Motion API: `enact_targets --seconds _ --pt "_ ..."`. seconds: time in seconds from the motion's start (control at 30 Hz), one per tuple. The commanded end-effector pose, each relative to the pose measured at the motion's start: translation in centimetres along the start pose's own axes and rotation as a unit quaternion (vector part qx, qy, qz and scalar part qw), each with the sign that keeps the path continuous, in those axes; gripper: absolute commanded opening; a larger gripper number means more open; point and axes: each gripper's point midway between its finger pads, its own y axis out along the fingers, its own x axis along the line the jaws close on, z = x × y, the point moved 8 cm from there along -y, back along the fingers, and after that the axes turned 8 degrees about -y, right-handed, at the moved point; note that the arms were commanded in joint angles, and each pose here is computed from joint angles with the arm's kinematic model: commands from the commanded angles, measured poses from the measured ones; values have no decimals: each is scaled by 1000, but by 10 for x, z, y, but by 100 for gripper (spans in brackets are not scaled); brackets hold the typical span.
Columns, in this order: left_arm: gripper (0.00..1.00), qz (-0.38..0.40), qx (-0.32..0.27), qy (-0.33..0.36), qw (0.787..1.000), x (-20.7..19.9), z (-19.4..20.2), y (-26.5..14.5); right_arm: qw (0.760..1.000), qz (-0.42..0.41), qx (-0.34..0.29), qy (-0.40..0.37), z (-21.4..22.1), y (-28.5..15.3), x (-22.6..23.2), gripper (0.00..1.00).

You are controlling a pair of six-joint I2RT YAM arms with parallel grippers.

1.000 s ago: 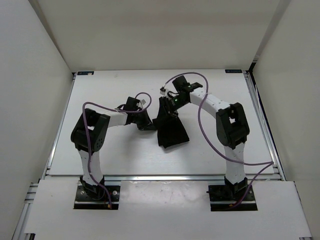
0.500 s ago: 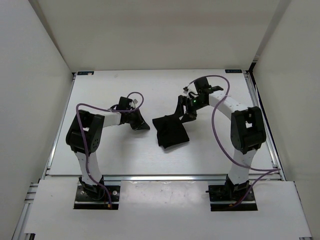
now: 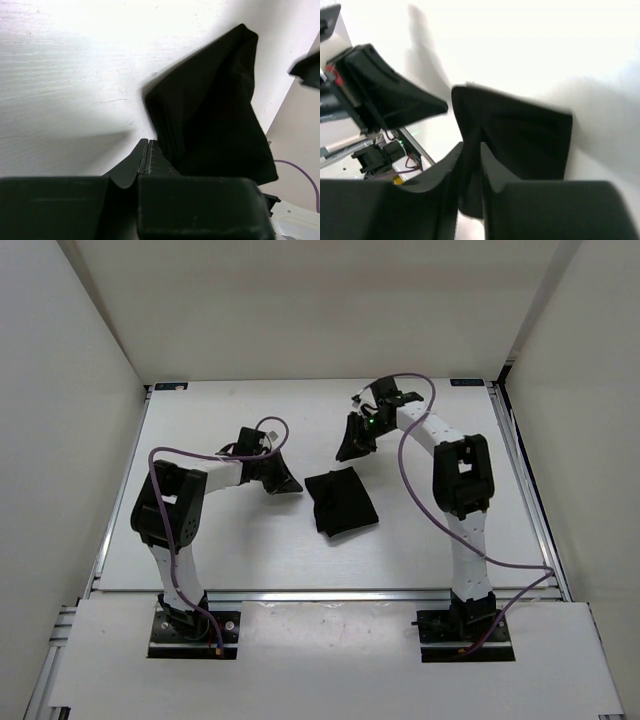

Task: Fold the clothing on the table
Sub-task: Fold the skirt

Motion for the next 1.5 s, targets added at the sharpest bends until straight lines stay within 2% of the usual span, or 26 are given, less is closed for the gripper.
enact_targets --seconds 0.0,0.03,0.1,0.23,0.27,0.33,0.53,0.7,0.93,1.23,1.47 --pt "0 29 -23 14 999 -18 -11 -21 998 -43 44 3 -2 22 20 22" --pt "0 29 -20 13 999 -18 -9 -21 998 -44 38 7 -5 21 19 19" --pt "0 28 -30 12 999 -15 -15 -26 999 -34 34 1 -5 21 25 19" --pt "0 54 -31 13 998 -24 -24 -32 999 23 21 -13 0 0 23 43" --pt "0 73 -23 15 997 -28 -25 -31 999 30 24 -11 5 -2 17 45" --pt "0 125 -10 24 992 -49 -29 -32 999 43 22 -12 9 -11 13 46" --pt "0 152 -5 41 988 -85 -40 -13 997 68 32 5 16 -14 -6 45" --pt "0 98 -11 28 995 -69 -41 11 996 89 24 -4 13 -23 -4 45" --pt "0 9 -1 36 999 -33 -22 42 996 88 -5 3 6 -42 1 44" --pt "0 -116 -14 84 990 -14 -14 52 995 100 -4 -12 9 -41 8 50" --pt "0 -107 -16 84 991 -17 -13 49 994 112 4 -10 -2 -17 -11 46"
